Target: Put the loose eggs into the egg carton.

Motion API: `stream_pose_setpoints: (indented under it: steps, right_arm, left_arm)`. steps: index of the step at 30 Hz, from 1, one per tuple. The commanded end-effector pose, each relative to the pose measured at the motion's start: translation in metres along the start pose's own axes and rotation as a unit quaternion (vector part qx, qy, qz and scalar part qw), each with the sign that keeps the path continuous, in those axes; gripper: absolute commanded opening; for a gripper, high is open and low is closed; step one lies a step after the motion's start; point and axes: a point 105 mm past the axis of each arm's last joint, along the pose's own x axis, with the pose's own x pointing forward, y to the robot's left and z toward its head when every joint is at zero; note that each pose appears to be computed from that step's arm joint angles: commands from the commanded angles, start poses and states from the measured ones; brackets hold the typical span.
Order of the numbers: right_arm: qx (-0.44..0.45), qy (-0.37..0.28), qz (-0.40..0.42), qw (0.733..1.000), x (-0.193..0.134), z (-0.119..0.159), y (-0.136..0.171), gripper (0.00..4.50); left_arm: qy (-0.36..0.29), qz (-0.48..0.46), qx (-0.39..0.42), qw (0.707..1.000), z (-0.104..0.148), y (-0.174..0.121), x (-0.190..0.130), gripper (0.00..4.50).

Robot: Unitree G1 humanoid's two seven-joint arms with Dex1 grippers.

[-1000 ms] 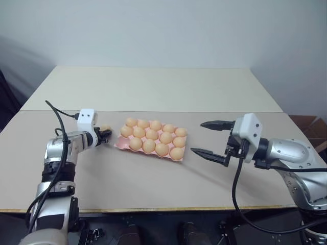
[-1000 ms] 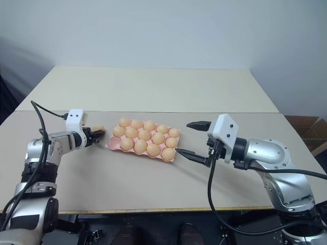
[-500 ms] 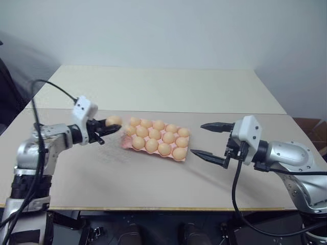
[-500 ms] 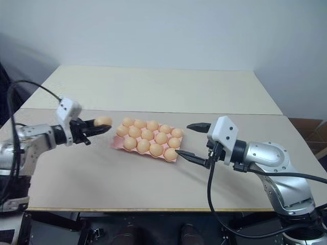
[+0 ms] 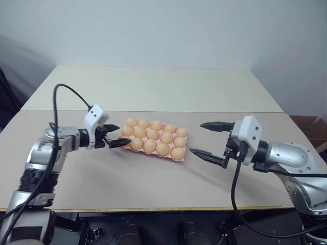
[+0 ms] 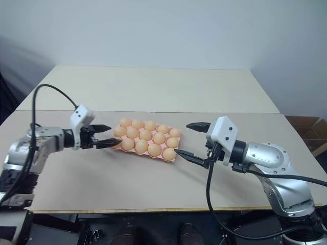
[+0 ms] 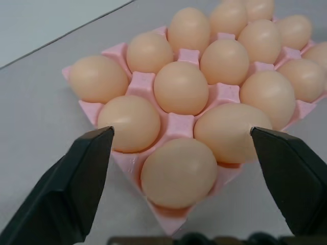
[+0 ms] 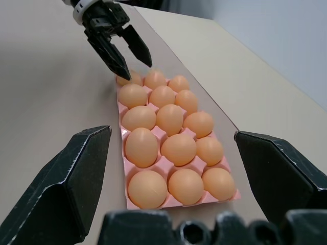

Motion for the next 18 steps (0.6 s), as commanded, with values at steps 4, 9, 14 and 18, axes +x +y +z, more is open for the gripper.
stream_pose_setpoints:
  steps: [4,9,14,18]
  right_arm:
    - [-0.015,-0.012,-0.008,1.0,-0.005,0.01,-0.007,4.5]
    - [0.021,-0.019,-0.001,1.0,-0.01,0.002,-0.012,4.5]
    - [0.061,-0.008,-0.004,0.998,-0.015,-0.016,-0.018,4.5]
    - [0.069,-0.012,0.003,0.998,-0.016,-0.015,-0.02,4.5]
  left_arm:
    - [-0.091,0.048,0.063,0.993,0.031,0.006,-0.063,4.48]
    - [-0.071,0.038,0.043,0.996,0.015,-0.015,-0.106,4.48]
    - [-0.102,0.06,0.017,0.993,0.007,-0.039,-0.111,4.48]
    - [-0.109,0.063,0.007,0.992,0.005,-0.053,-0.111,4.48]
